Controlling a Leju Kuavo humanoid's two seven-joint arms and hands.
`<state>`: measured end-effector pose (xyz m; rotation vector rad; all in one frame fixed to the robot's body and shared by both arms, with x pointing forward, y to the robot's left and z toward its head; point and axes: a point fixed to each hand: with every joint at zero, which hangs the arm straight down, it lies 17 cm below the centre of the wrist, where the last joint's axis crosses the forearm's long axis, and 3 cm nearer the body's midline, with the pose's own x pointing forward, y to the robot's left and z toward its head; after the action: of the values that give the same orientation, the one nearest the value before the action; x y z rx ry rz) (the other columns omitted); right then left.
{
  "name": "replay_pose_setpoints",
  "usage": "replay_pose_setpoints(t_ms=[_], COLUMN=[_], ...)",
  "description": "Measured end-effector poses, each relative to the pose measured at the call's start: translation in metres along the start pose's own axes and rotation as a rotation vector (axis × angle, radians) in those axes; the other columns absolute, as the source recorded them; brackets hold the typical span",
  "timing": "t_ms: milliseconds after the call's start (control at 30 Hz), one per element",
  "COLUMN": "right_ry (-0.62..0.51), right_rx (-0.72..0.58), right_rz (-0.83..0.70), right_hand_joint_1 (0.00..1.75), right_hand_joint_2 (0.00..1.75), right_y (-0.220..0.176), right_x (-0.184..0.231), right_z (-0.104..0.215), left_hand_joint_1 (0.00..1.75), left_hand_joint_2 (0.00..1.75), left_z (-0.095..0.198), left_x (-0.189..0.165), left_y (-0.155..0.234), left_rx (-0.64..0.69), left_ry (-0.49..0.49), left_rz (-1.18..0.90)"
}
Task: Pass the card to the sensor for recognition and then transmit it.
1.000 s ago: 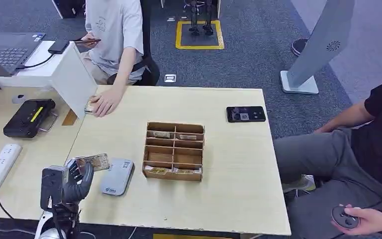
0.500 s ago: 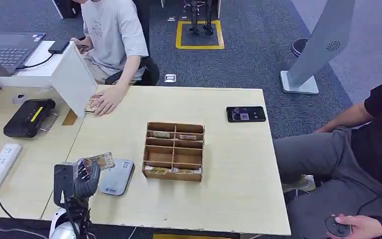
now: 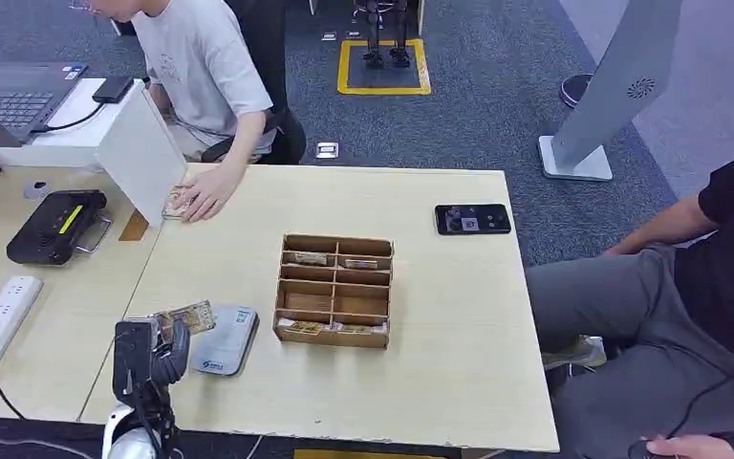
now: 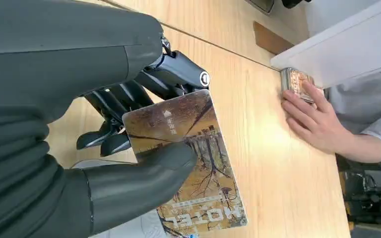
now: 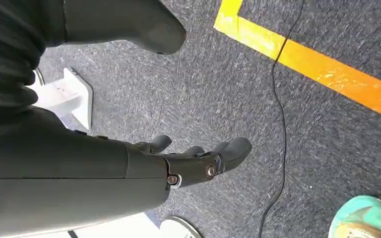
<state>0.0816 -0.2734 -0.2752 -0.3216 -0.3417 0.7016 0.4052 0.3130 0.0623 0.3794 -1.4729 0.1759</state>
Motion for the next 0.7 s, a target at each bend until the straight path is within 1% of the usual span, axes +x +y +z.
replay_pose_setpoints(t_ms=[233, 367, 533, 700], right_ry=[-0.009, -0.014, -0.029, -0.043], right_rx=[0.001, 0.001, 0.015, 0.035], right_rz=[0.001, 0.002, 0.004, 0.001], right_hand_joint_1=[0.00, 0.00, 0.00, 0.00], right_hand_joint_2=[1.75, 1.75, 1.75, 1.75], right_y=[0.000, 0.001, 0.003, 0.006], right_x=[0.002, 0.003, 0.005, 0.007], right_z=[0.000, 0.000, 0.001, 0.001], left_hand_joint_1=[1.75, 1.75, 1.75, 1.75], left_hand_joint_2=[1.75, 1.75, 1.75, 1.75], left_z=[0.000, 0.000, 0.001, 0.003], left_x=[-0.005, -0.006, -0.017, -0.029], left_y=[0.005, 0.009, 0.020, 0.024], left_rx=[0.022, 0.043, 0.066, 0.060], left_ry=[-0.007, -0.027, -0.020, -0.002], left_rz=[-0.051, -0.098, -0.154, -0.204])
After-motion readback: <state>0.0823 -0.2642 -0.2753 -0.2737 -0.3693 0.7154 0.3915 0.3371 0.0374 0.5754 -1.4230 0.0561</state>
